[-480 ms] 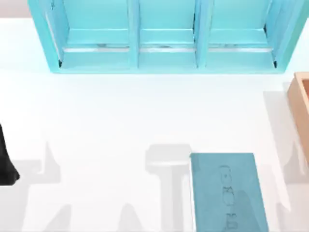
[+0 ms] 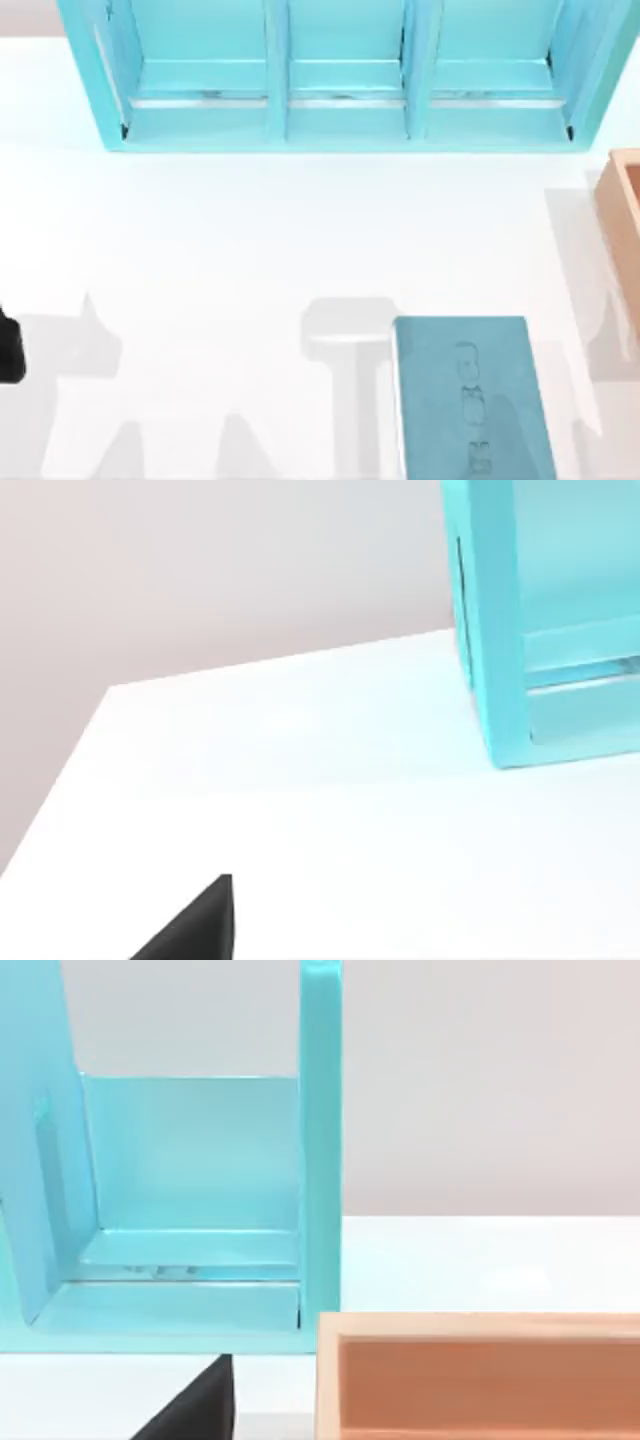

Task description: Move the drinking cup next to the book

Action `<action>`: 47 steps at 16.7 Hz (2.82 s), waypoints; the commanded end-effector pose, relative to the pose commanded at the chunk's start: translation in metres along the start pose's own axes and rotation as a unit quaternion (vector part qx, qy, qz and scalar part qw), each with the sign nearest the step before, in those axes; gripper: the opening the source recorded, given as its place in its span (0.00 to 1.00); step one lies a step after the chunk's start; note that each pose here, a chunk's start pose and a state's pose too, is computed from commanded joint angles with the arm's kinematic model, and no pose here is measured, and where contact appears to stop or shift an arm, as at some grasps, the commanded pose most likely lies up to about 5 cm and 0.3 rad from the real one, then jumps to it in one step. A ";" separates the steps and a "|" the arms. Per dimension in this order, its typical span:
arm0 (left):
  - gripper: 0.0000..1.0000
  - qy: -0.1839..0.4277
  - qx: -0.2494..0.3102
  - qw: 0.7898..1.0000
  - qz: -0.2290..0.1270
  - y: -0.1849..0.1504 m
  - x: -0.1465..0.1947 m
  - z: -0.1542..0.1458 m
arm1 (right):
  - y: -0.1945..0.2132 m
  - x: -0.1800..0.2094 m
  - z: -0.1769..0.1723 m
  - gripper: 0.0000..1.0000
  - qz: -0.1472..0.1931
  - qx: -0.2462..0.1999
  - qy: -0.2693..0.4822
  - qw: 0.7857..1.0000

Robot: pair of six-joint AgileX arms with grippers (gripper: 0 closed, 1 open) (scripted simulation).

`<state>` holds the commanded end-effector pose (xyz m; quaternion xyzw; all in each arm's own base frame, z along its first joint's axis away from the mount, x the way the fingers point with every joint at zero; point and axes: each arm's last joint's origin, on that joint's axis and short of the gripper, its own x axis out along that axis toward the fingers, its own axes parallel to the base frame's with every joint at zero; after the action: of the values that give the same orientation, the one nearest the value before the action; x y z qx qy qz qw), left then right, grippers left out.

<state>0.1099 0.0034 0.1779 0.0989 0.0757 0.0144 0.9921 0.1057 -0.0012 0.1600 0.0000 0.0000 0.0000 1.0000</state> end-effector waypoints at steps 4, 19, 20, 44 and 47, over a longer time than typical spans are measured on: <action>1.00 0.116 0.138 0.984 -0.001 0.014 0.009 0.022 | 0.000 0.000 0.000 1.00 0.000 0.000 0.000 1.000; 1.00 0.435 0.502 0.646 -0.377 0.148 0.075 0.061 | 0.000 0.000 0.000 1.00 0.000 0.000 0.000 1.000; 1.00 0.432 0.504 0.627 -0.407 0.158 0.076 0.058 | 0.000 0.000 0.000 1.00 0.000 0.000 0.000 1.000; 1.00 0.397 0.498 0.571 -0.518 0.180 0.090 -0.052 | 0.000 0.000 0.000 1.00 0.000 0.000 0.000 1.000; 1.00 0.397 0.498 0.571 -0.518 0.179 0.090 -0.054 | 0.000 0.000 0.000 1.00 0.000 0.000 0.000 1.000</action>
<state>0.1882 0.1933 0.1480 0.5054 0.4955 -0.5046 0.4944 0.1057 -0.0012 0.1600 0.0000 0.0000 0.0000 1.0000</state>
